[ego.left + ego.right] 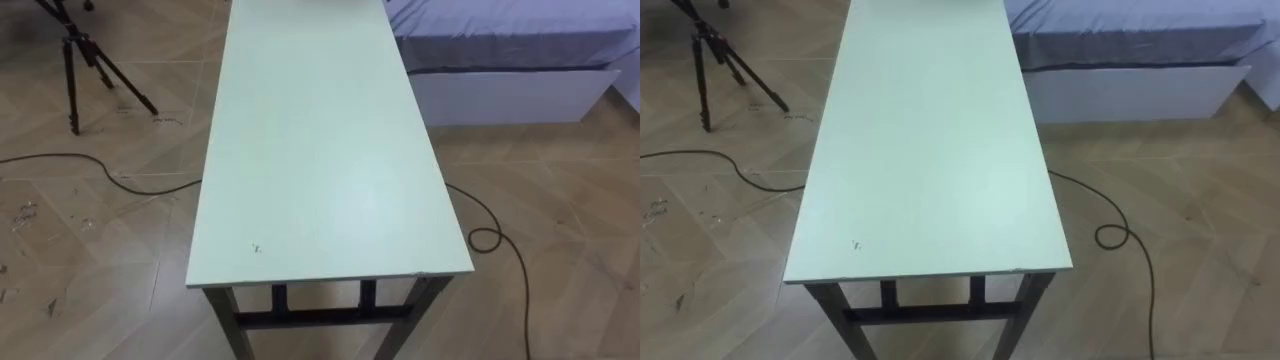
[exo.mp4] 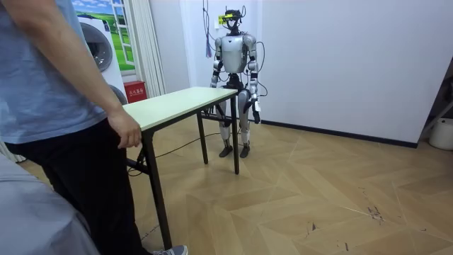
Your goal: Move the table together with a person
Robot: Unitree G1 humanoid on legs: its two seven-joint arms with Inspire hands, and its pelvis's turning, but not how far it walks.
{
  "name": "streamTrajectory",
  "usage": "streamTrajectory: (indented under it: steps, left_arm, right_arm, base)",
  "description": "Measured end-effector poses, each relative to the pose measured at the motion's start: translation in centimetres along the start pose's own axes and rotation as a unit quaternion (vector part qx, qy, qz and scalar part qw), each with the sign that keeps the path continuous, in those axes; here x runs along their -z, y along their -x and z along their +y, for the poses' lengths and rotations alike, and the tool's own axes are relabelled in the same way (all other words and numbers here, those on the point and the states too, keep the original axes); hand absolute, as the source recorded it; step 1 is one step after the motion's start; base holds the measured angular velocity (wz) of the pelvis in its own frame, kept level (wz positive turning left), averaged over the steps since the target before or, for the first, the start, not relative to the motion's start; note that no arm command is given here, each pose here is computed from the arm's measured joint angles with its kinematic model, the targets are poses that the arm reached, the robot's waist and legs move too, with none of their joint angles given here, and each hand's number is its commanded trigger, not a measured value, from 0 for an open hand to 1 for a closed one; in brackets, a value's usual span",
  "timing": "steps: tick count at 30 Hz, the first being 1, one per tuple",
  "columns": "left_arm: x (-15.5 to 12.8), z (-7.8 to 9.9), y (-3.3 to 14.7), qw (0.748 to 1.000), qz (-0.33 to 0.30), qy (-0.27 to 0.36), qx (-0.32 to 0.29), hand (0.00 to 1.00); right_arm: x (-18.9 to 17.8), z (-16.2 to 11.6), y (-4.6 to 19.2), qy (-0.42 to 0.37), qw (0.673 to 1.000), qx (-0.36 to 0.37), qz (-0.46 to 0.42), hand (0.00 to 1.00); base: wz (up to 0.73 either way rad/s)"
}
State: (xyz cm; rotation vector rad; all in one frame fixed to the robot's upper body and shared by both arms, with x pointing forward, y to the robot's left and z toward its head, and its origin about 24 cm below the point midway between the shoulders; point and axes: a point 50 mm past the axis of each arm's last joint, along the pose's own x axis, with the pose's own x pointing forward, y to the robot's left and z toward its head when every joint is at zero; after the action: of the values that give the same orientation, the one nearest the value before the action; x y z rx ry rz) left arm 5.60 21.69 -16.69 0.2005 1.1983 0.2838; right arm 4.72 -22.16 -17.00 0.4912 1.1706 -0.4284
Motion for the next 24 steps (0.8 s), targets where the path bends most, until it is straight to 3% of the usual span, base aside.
streamTrajectory:
  steps: [7,13,24]
  left_arm:
    - [0.0,0.1,0.0,1.0,0.002,0.01,-0.013,0.0]
    - [-0.3,0.2,-0.1,0.998,0.004,0.069,-0.004,0.0]
    - [-1.0,-0.3,0.1,0.969,-0.014,0.221,0.108,0.0]
  right_arm:
    - [0.4,-0.1,0.1,0.008,1.0,0.008,0.006,0.0]
    - [0.3,0.2,0.0,-0.029,0.999,-0.015,-0.002,0.0]
    - [-2.7,3.3,0.1,-0.027,0.988,-0.136,-0.072,0.0]
  base:
    - [-0.05]
    - [0.0]
    - [0.02]
